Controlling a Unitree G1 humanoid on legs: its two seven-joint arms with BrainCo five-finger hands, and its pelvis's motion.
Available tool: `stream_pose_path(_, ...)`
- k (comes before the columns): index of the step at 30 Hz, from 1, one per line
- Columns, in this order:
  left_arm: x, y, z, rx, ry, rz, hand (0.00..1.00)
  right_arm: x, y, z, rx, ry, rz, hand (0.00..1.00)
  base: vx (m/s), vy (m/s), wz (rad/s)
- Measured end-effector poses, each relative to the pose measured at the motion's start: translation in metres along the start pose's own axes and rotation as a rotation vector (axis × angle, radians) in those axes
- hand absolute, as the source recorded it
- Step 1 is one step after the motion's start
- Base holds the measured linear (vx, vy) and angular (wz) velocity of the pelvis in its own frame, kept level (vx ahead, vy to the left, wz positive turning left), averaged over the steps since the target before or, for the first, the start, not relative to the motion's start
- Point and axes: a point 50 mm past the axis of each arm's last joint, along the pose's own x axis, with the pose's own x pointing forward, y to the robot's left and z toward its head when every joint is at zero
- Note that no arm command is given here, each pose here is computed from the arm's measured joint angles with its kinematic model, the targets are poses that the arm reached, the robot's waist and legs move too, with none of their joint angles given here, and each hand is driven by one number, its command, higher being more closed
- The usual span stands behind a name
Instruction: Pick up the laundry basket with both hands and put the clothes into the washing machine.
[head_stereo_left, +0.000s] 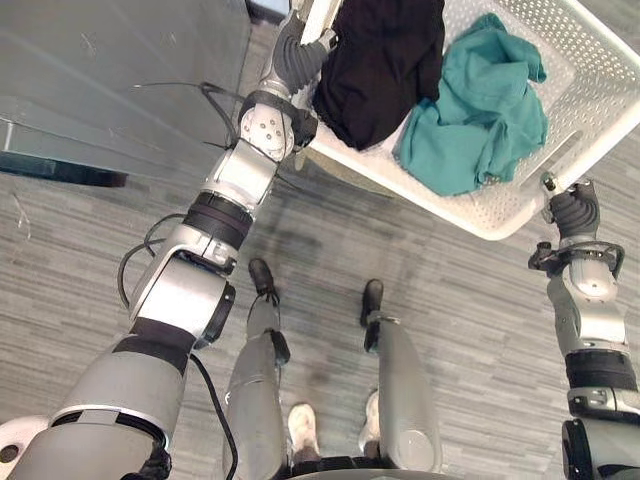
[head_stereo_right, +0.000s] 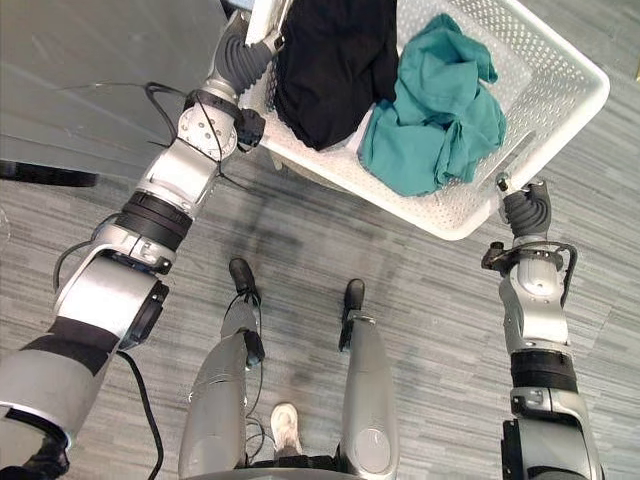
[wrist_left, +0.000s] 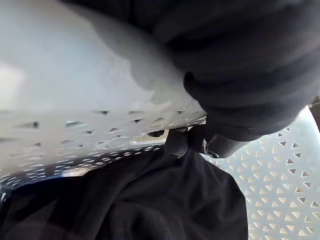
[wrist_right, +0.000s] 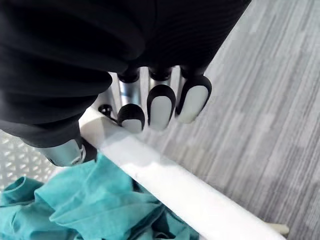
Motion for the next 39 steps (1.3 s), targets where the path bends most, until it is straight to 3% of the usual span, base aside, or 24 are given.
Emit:
stream_pose_path(9, 0.006, 0.006, 0.008, 0.032, -0.017, 0.048, 1.00, 0.009, 0.003, 0.014, 0.082, -0.054, -0.047, 1.00, 0.02, -0.020, 0.04)
stream_pose_path(10, 0.006, 0.006, 0.009, 0.033, -0.020, 0.048, 0.00, 0.010, 0.003, 0.014, 0.083, -0.056, -0.051, 1.00, 0.01, -0.034, 0.09)
stream_pose_path(11, 0.006, 0.006, 0.010, 0.039, -0.029, 0.049, 0.00, 0.010, 0.003, 0.014, 0.087, -0.060, -0.055, 1.00, 0.00, -0.031, 0.09)
stream_pose_path(12, 0.006, 0.007, 0.012, 0.038, -0.039, 0.055, 0.00, 0.012, 0.003, 0.014, 0.092, -0.060, -0.060, 0.00, 0.00, -0.041, 0.12)
stream_pose_path(28, 0.013, 0.034, 0.028, -0.053, -0.065, 0.267, 0.00, 0.019, 0.002, 0.013, 0.244, -0.010, -0.136, 0.00, -0.01, -0.034, -0.03)
stream_pose_path(33, 0.009, 0.080, 0.036, -0.095, -0.101, 0.472, 0.00, 0.007, -0.041, -0.001, 0.272, 0.042, -0.333, 0.00, 0.01, -0.057, -0.08)
stream_pose_path(39, 0.006, 0.094, 0.057, -0.081, -0.200, 0.500, 0.00, -0.003, -0.066, -0.001, 0.244, 0.033, -0.408, 0.00, 0.00, -0.066, -0.01)
